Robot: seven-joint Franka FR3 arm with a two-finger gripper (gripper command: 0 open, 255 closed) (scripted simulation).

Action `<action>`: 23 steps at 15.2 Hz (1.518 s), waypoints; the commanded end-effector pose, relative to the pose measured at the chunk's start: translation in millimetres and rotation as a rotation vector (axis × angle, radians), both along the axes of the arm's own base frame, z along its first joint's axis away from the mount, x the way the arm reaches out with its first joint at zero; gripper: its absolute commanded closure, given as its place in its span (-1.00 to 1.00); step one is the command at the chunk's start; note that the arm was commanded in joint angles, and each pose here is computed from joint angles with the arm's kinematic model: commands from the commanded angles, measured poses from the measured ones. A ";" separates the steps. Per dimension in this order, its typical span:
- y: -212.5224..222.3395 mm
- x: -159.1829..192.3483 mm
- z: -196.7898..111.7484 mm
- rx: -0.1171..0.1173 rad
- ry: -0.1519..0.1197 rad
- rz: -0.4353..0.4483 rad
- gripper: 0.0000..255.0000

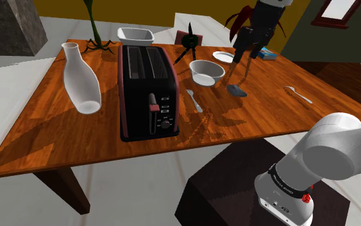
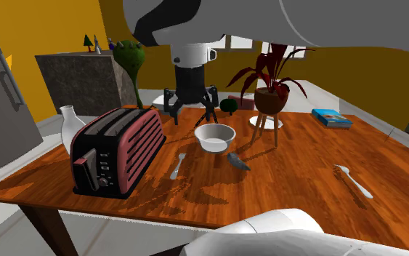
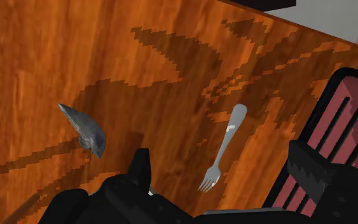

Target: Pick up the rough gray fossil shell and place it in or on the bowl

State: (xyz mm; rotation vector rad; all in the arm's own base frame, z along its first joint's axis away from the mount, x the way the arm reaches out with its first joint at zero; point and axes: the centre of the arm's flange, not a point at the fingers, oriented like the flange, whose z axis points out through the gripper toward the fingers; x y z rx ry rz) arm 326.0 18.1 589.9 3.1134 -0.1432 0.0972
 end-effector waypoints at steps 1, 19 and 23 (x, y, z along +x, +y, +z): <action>0.0 0.0 0.0 0.000 0.000 0.000 -1.00; -143.5 58.2 -166.1 -0.117 0.006 0.031 -1.00; -159.4 64.5 -191.2 -0.128 0.007 0.034 -1.00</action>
